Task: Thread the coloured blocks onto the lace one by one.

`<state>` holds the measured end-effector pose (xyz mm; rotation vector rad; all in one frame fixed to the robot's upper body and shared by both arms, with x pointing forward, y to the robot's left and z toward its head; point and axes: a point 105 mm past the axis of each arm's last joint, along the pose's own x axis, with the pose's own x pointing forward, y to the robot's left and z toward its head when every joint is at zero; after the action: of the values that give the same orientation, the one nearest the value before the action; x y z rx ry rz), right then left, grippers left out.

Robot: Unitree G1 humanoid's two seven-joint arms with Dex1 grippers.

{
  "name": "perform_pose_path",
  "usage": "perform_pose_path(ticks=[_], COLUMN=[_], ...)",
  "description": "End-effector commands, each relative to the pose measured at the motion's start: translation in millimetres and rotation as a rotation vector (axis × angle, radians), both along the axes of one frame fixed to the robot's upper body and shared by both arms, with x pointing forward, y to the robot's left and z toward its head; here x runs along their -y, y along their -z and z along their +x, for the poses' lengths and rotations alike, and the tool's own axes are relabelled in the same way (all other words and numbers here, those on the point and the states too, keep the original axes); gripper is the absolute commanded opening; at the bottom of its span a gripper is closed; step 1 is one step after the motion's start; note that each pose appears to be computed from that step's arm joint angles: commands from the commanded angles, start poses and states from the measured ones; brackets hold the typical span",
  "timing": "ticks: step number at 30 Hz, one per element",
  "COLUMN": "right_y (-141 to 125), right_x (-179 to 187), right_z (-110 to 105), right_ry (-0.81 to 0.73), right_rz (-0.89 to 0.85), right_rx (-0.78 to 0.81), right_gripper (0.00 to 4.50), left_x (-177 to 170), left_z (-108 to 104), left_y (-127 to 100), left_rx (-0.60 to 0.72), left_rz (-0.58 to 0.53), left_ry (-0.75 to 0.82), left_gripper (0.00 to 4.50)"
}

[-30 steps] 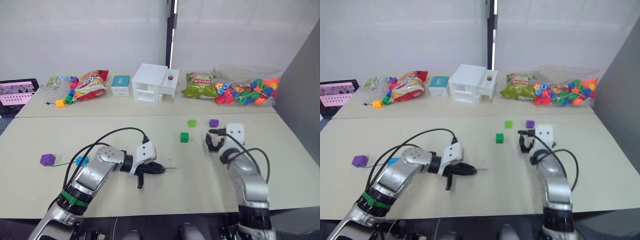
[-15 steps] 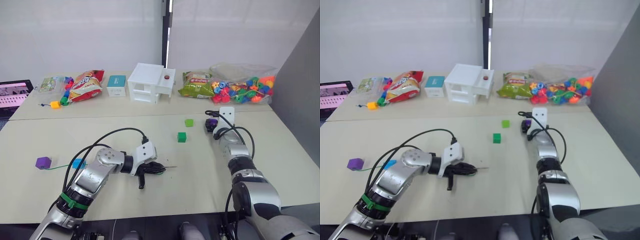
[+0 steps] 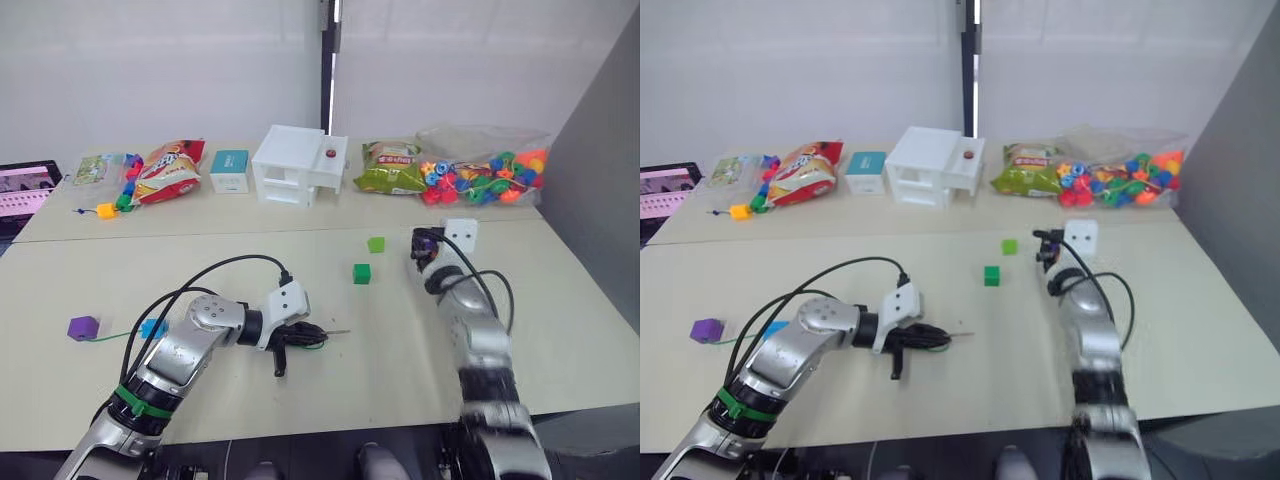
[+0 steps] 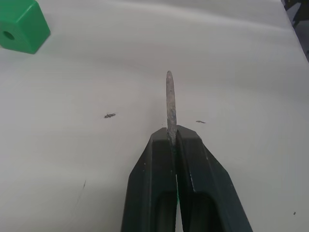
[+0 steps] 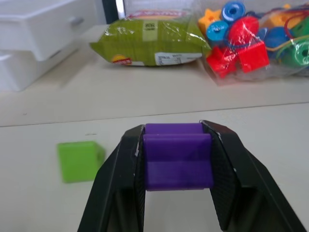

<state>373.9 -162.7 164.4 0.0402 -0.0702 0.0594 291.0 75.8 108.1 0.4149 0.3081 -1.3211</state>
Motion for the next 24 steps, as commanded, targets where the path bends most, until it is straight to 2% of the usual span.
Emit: perform_pose_path(ticks=[1,4,7,10,18,20,24], right_y=[-27,-13,20,58,77,71,41], right_x=[-38,-64,-77,-77,-79,-73,-65], right_z=[-51,-88,-105,-107,-102,-100,-100], right_ry=[-0.103,-0.184,-0.211,-0.180,-0.164,-0.140,-0.168], right_rz=[-0.012,-0.033,-0.054,-0.067,-0.021,-0.009,0.016], right_rx=[0.022,-0.074,-0.208,-0.348,-0.395,-0.370,-0.271], right_gripper=[1.18,1.18,1.18,1.18,1.18,2.23,3.57], left_x=[0,-1,0,2,-1,-1,-4], left_z=[-1,-1,-2,-5,-2,-1,1], left_y=[-6,-6,-4,-5,-8,-10,-13], left_rx=[0.024,0.019,0.015,0.015,0.023,0.025,0.029], left_rz=[-0.017,-0.018,-0.015,-0.012,-0.003,-0.001,0.013], left_ry=[0.014,0.015,0.020,0.033,0.035,0.036,0.030], left_gripper=[0.00,0.00,0.00,0.00,0.00,0.00,0.00])
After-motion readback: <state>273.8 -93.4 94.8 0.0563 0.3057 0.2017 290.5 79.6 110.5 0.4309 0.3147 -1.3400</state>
